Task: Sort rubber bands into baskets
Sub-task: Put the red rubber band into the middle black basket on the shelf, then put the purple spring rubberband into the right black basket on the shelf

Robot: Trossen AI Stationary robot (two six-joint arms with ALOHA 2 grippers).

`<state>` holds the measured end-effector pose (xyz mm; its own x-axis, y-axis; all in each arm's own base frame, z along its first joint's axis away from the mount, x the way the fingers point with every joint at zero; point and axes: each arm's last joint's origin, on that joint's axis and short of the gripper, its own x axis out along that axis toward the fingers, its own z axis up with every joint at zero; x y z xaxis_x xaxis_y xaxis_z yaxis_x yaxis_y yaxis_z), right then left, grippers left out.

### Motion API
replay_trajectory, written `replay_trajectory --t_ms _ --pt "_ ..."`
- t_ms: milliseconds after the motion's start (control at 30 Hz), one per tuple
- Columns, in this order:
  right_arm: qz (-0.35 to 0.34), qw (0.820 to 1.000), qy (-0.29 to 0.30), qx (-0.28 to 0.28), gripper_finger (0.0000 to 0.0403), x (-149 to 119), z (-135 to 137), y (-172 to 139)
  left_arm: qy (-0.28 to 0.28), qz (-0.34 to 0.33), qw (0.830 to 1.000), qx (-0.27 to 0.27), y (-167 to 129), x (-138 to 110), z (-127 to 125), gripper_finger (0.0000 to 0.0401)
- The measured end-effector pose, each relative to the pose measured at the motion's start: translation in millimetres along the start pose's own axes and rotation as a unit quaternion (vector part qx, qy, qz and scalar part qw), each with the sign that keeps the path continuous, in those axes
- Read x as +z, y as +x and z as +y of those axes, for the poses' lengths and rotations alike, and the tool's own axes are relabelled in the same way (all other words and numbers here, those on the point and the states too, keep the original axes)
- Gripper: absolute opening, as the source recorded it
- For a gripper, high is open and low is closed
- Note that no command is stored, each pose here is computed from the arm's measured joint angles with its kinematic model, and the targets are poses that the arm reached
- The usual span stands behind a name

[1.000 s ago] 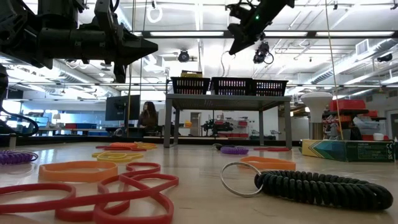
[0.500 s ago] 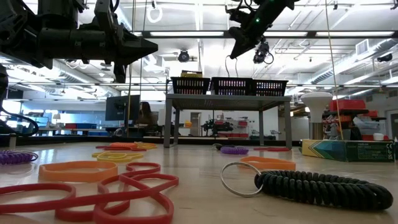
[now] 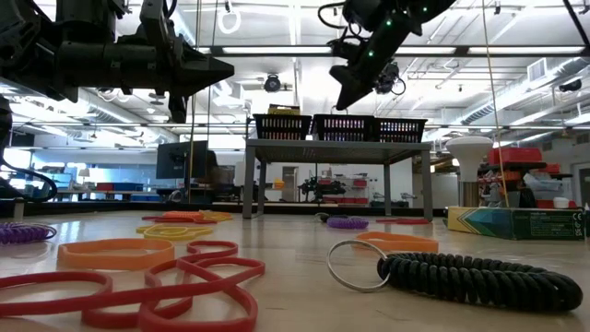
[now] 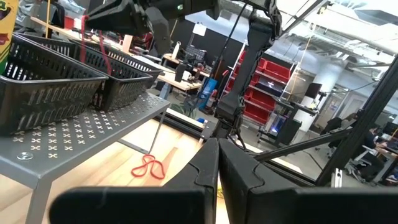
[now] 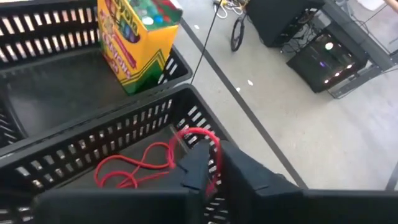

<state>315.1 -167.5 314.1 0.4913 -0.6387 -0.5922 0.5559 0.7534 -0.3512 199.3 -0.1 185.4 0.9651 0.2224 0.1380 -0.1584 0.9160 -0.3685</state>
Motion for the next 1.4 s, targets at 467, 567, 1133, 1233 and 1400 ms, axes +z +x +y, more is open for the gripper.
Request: replay_trajectory --t_ms 467,567,1133,1233,1400 --pt "-0.040 0.999 0.029 0.023 0.0216 16.5 1.7 -12.5 0.000 0.000 1.000 0.000 0.0 0.0 0.0 0.0018" --pt "-0.022 0.994 0.091 0.062 0.0219 12.8 -1.3 -10.7 0.000 0.000 1.000 0.000 0.0 0.0 0.0 0.0018" --pt "-0.037 0.984 0.027 0.170 0.0133 -3.1 32.4 -63.6 0.000 0.000 1.000 0.000 0.0 0.0 0.0 0.0018" --pt "-0.040 0.983 0.000 0.181 0.0073 -27.6 62.0 -70.4 0.005 -0.002 1.000 0.000 0.0 0.5 -0.1 0.0018" --pt "-0.096 0.973 0.011 0.211 0.0008 -65.4 104.7 -91.4 0.030 -0.006 1.000 0.003 0.0 0.9 0.0 0.0018"
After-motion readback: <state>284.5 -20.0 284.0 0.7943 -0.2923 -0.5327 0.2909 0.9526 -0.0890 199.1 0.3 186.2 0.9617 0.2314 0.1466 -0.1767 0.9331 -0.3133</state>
